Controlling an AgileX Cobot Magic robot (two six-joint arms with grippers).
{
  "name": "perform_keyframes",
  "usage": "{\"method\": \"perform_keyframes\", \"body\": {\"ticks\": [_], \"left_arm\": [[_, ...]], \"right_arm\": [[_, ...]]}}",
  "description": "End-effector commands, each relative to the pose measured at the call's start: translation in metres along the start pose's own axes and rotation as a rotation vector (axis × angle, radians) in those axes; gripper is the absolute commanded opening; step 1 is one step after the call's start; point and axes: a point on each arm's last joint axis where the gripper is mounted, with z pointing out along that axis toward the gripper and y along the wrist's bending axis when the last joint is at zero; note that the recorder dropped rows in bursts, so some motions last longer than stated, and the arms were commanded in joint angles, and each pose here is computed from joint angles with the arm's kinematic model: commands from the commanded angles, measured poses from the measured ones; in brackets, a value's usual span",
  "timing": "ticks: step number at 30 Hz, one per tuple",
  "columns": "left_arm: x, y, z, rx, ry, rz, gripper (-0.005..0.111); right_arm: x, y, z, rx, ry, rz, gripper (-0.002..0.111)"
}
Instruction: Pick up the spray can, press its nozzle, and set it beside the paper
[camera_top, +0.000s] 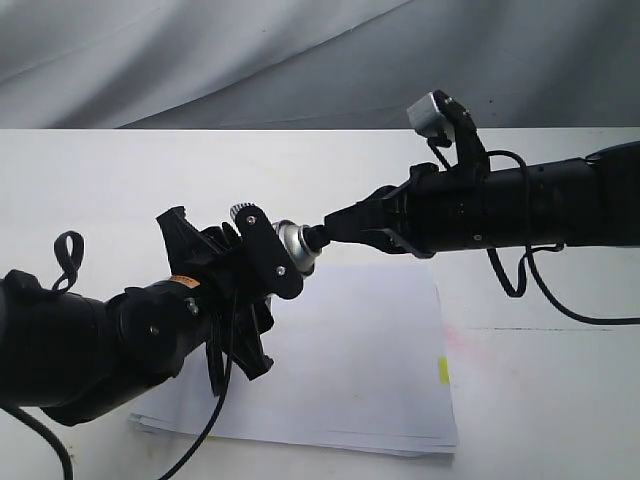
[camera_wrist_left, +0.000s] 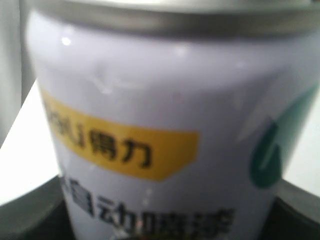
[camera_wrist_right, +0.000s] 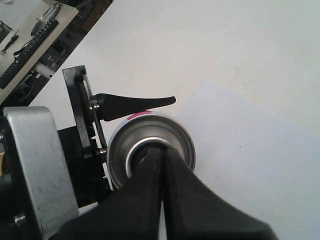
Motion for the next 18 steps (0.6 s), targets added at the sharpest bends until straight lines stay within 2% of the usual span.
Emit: {"method": "perform_keyframes", "body": {"ticks": [1, 18], "left_arm": [[-0.0052, 0.0038, -0.0021, -0.033, -0.019, -0.004, 0.0], [-0.0052, 0.0038, -0.0021, -0.033, -0.019, -0.004, 0.0]], "right_arm": [[-0.0028, 0.0015, 0.0005, -0.005, -0.013, -0.012, 0.0], [0.0029, -0.0056, 0.0083, -0.021, 0.003, 0.028, 0.0]]}}
